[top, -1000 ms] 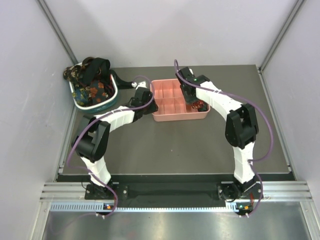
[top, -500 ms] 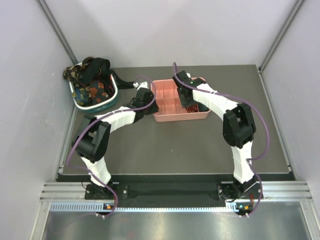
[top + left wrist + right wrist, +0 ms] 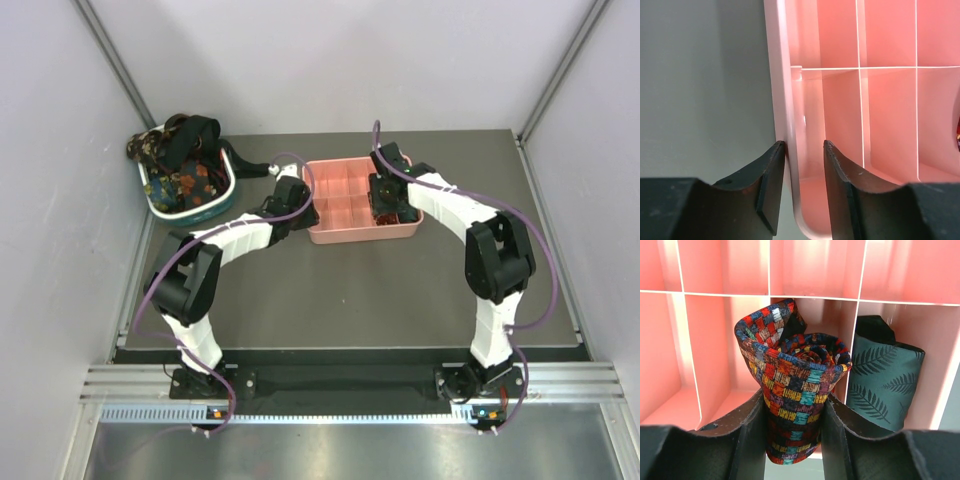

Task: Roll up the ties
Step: Place the rolled tie into the container

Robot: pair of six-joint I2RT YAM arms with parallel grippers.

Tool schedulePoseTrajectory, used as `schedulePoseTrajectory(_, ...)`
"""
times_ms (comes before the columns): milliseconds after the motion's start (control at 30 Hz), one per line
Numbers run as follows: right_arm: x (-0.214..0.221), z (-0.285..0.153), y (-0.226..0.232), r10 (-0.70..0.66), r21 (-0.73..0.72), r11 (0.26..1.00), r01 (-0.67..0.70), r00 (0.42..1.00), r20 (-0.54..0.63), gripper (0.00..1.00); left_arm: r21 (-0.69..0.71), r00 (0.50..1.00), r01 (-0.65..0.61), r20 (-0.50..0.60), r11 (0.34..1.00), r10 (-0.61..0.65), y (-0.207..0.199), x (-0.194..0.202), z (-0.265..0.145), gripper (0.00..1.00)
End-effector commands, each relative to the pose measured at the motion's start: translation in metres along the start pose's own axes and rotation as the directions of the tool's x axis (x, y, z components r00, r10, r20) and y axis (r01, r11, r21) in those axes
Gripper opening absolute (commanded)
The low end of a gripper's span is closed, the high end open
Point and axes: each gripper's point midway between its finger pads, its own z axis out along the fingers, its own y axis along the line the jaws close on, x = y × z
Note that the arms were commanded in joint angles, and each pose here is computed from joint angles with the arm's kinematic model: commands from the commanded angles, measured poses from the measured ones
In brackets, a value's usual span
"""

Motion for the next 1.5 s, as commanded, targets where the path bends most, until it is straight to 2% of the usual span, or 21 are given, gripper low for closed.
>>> schedulePoseTrajectory(0, 0.022, -0.002, -0.013, -0.011, 0.045, 0.999, 0.015, 0.996, -0.083, 0.1, 0.07, 0.994, -0.011, 0.113, 0.997, 0.003, -0.027, -0.038, -0.023, 0.42)
schedulePoseTrajectory(233, 0.021, -0.005, -0.023, -0.007, 0.086, 0.996, 0.016, 0.995, -0.102, 0.1, 0.044, 0.98, -0.052, 0.195, 0.998, 0.043, -0.032, -0.071, -0.041, 0.5)
schedulePoseTrajectory(267, 0.02, -0.005, -0.024, -0.003, 0.088, 0.996, 0.011, 0.995, -0.098, 0.1, 0.028, 0.982, -0.069, 0.179, 0.997, 0.063, -0.029, -0.068, -0.043, 0.51)
schedulePoseTrajectory(433, 0.023, 0.0, -0.032, 0.01, 0.06, 0.998, -0.004, 0.996, -0.091, 0.09, 0.102, 0.968, -0.138, 0.223, 0.985, 0.113, -0.057, -0.093, -0.061, 0.52)
schedulePoseTrajectory(533, 0.022, 0.006, -0.037, 0.016, 0.034, 0.999, -0.012, 0.996, -0.093, 0.09, 0.174, 0.968, -0.171, 0.214, 0.97, 0.132, -0.081, -0.098, -0.064, 0.52)
schedulePoseTrajectory(767, 0.028, 0.015, -0.053, 0.048, 0.024, 0.999, -0.046, 0.995, -0.093, 0.08, 0.403, 0.971, -0.234, 0.15, 0.885, 0.189, -0.155, -0.074, -0.043, 0.51)
schedulePoseTrajectory(900, 0.023, 0.011, -0.057, 0.041, 0.011, 0.999, -0.04, 0.998, -0.053, 0.06, 0.47, 0.984, -0.176, 0.059, 0.865, 0.168, -0.174, -0.051, -0.01, 0.49)
schedulePoseTrajectory(967, 0.022, 0.012, -0.059, 0.032, 0.009, 0.999, -0.032, 0.999, -0.041, 0.04, 0.515, 0.988, -0.152, 0.064, 0.843, 0.139, -0.189, -0.055, -0.005, 0.45)
schedulePoseTrajectory(1033, 0.019, 0.012, -0.06, 0.006, 0.01, 1.0, -0.006, 0.999, -0.038, 0.01, 0.529, 0.989, -0.141, 0.045, 0.837, 0.138, -0.194, -0.046, 0.008, 0.44)
schedulePoseTrajectory(1233, 0.015, 0.01, -0.063, -0.037, 0.001, 0.999, 0.038, 0.998, -0.053, 0.0, 0.538, 0.992, -0.112, 0.004, 0.835, 0.13, -0.192, -0.022, 0.035, 0.43)
schedulePoseTrajectory(1467, 0.01, 0.005, -0.069, -0.058, -0.02, 0.998, 0.057, 0.997, -0.041, 0.0, 0.542, 0.991, -0.124, 0.03, 0.831, 0.128, -0.191, -0.02, 0.046, 0.41)
